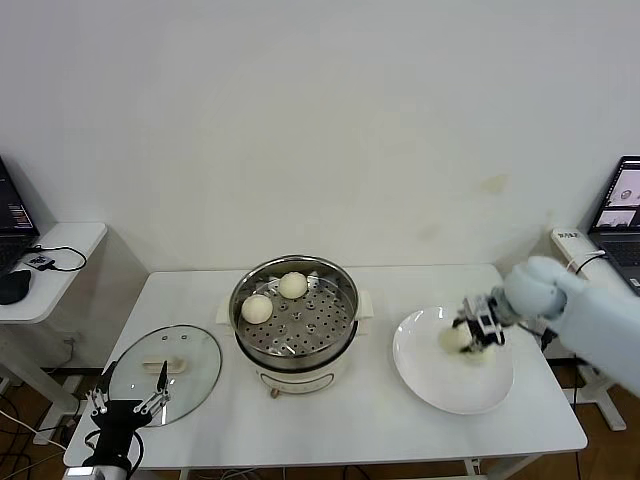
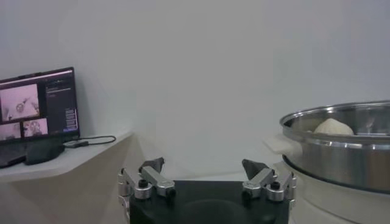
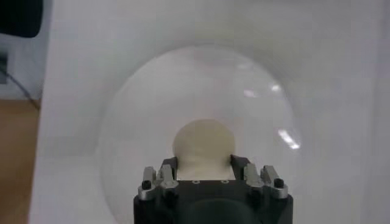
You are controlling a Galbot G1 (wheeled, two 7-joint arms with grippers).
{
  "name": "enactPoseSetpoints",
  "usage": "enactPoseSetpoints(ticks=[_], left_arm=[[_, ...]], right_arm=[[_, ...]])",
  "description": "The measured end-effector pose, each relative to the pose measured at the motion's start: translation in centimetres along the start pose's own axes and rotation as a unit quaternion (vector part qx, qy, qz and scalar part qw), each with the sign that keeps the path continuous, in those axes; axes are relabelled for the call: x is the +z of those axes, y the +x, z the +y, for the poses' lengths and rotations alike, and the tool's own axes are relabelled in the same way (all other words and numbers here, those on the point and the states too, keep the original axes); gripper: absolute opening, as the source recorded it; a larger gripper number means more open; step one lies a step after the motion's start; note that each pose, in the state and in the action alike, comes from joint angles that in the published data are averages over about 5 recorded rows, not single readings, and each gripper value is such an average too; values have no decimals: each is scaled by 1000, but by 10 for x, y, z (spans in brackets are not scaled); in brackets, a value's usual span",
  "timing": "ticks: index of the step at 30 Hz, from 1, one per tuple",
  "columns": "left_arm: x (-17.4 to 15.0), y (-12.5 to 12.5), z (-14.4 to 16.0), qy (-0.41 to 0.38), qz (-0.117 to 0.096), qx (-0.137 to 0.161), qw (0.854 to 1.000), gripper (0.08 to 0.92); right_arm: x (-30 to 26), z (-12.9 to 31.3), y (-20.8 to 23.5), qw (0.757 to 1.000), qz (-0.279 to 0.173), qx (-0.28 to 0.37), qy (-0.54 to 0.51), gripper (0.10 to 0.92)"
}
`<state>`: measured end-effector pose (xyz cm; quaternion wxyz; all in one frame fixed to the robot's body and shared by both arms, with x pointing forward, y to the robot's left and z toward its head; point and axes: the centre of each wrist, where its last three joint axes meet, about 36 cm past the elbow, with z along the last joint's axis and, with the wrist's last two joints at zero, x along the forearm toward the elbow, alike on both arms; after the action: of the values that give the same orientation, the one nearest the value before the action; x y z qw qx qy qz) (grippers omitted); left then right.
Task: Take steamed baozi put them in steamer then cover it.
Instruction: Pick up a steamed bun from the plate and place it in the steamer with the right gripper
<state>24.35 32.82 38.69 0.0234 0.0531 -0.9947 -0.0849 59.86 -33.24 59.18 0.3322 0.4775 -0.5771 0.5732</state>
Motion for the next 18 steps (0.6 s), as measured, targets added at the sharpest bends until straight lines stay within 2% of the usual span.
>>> enactPoseSetpoints(ticks=[9, 14, 18], left_arm=[[-1, 1, -2, 2, 0, 0, 1000, 823], [-1, 2, -2, 3, 0, -4, 1000, 823], [-2, 3, 0, 2, 0, -8, 1000, 823]], right_arm=[[-84, -68, 64, 995, -51, 59, 61, 568], [-138, -85, 71, 989, -81, 63, 106, 569], [-176, -89, 61, 983, -103, 53, 144, 575]])
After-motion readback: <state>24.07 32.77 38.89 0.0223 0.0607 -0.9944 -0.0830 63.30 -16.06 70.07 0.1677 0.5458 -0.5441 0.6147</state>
